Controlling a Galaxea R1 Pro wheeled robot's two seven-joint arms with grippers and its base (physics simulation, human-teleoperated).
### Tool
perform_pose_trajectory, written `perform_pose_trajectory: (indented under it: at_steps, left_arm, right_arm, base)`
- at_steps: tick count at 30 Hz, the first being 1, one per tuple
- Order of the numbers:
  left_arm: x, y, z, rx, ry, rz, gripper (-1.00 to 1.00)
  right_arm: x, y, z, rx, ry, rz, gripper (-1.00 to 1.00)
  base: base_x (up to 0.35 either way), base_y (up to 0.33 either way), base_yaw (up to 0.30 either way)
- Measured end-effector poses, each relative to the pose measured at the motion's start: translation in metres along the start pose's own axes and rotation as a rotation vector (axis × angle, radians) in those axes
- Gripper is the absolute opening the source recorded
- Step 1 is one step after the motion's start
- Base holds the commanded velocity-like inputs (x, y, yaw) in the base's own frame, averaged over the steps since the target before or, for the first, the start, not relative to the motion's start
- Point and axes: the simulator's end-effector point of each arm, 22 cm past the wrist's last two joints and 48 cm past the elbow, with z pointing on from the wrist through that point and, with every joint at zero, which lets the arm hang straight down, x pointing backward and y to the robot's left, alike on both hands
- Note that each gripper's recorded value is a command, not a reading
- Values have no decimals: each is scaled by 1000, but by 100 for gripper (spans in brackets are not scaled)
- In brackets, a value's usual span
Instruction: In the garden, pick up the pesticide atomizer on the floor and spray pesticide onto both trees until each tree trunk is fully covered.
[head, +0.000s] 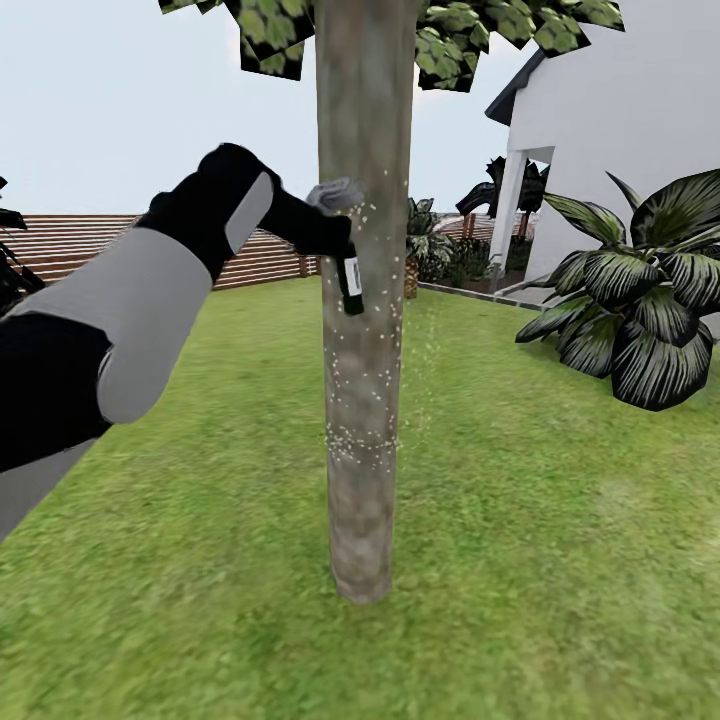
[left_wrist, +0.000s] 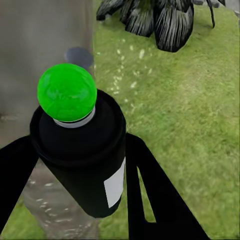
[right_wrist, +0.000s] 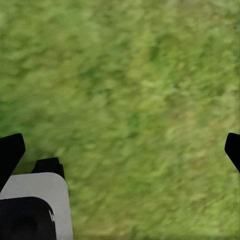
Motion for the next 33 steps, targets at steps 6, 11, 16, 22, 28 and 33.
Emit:
perform_pose_trajectory:
  at_steps: [6,11,16,22,28,33]
  left_arm:
    - [-6,-8,-1,-27,-1,72,-100]
    - [-3,-6,1,-31,5,71,-100]
    - [6,0,7,-35,21,58,-100]
    - [6,2,9,-35,15,58,-100]
    - [-1,2,10,-35,-25,83,-100]
    - [34,33,35,-58,-7,60,-100]
  right_arm:
    - [0,0,0,1,0,0,100]
    - [0,0,0,1,0,0,100]
    - [0,0,0,1,0,0,100]
    - [0,0,0,1,0,0,100]
    - [0,0,0,1,0,0,100]
    - [0,0,0,1,0,0,100]
  base:
    - [0,0,0]
    - [0,-21,0]
    - [-153,-6,0]
    - [-123,0,0]
    - [-92,0,0]
    - [-5,0,0]
